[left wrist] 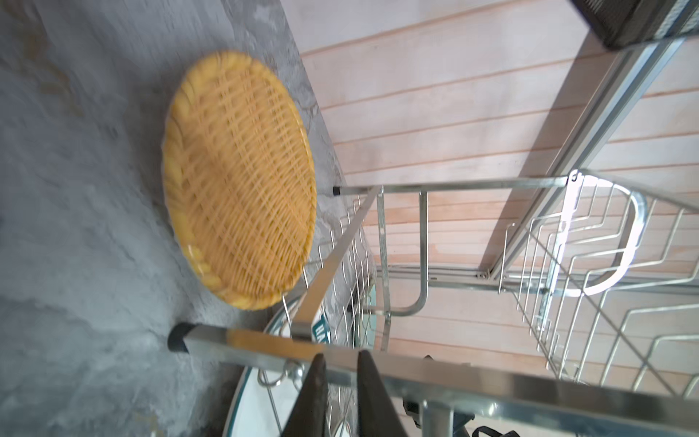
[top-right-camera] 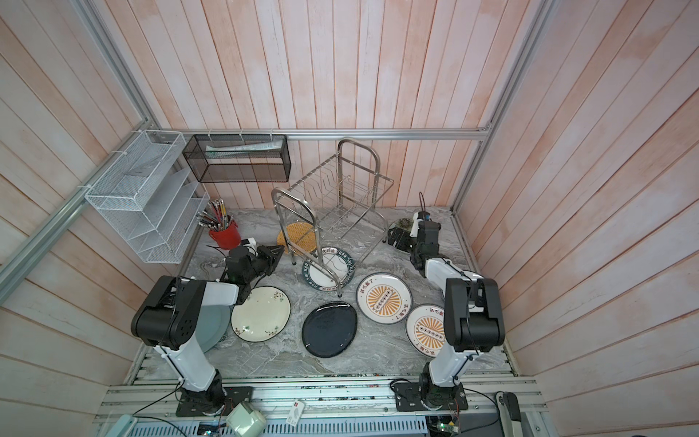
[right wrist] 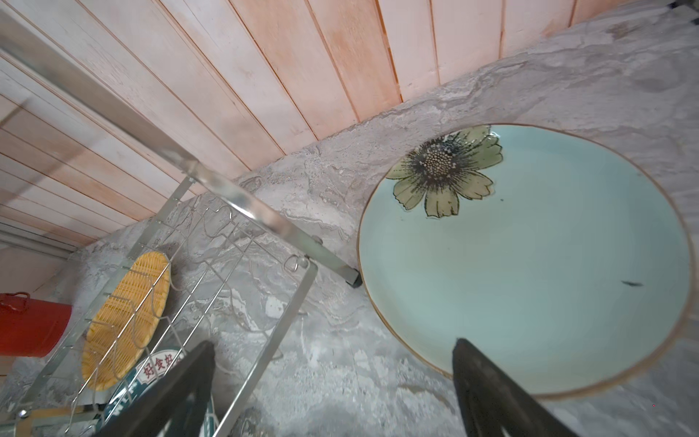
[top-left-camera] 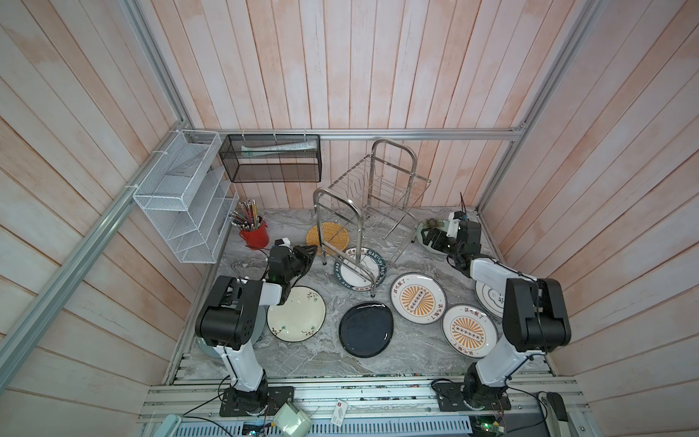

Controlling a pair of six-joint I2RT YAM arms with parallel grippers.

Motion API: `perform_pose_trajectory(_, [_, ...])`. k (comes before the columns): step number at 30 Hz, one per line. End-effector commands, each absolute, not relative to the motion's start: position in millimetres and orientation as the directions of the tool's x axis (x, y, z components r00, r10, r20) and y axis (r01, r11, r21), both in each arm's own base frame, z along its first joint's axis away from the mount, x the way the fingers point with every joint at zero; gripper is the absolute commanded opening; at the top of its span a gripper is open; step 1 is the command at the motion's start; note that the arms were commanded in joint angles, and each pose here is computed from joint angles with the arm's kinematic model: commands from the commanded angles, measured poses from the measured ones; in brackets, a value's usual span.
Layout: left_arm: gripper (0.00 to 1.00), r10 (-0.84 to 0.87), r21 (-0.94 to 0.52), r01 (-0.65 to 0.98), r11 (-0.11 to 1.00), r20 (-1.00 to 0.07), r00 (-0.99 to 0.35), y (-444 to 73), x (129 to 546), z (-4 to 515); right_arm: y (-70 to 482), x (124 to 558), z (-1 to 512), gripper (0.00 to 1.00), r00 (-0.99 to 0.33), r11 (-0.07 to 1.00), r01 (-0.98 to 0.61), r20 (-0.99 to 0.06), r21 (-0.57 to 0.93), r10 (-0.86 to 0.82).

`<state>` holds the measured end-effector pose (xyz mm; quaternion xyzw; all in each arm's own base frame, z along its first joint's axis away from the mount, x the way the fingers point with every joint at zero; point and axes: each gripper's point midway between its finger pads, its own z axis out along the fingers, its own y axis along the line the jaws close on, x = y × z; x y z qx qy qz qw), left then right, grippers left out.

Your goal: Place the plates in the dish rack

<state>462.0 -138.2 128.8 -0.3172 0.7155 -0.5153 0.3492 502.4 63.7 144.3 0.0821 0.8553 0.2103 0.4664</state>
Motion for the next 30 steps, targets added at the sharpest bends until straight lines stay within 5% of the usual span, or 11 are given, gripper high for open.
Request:
perform_pose_trajectory(1, [0.19, -0.796, -0.951, -0.078, 0.301, -0.205, -0.569, -127, 471, 129, 86, 521, 132, 0.98, -0.614, 0.929, -0.163, -0.771, 0.332, 0.168])
perform_pose_trajectory(10, [0.27, -0.761, -0.919, -0.092, 0.384, -0.258, -0.595, -91, 431, 134, 103, 576, 123, 0.86, -0.604, 0.928, -0.261, -0.795, 0.265, 0.057])
perform_pose_trajectory(18, [0.42, -0.74, -0.894, -0.102, 0.436, -0.292, -0.606, -77, 394, 144, 124, 582, 108, 0.58, -0.608, 0.896, -0.395, -0.789, 0.204, -0.088])
perform_pose_trajectory(23, [0.59, -0.719, -0.895, -0.072, 0.441, -0.304, -0.625, -81, 387, 157, 128, 579, 108, 0.3, -0.593, 0.886, -0.425, -0.797, 0.187, -0.116])
perform_pose_trajectory(30, [0.73, -0.692, -0.83, -0.131, 0.543, -0.353, -0.63, -70, 389, 151, 115, 553, 113, 0.19, -0.551, 0.904, -0.41, -0.823, 0.122, -0.139])
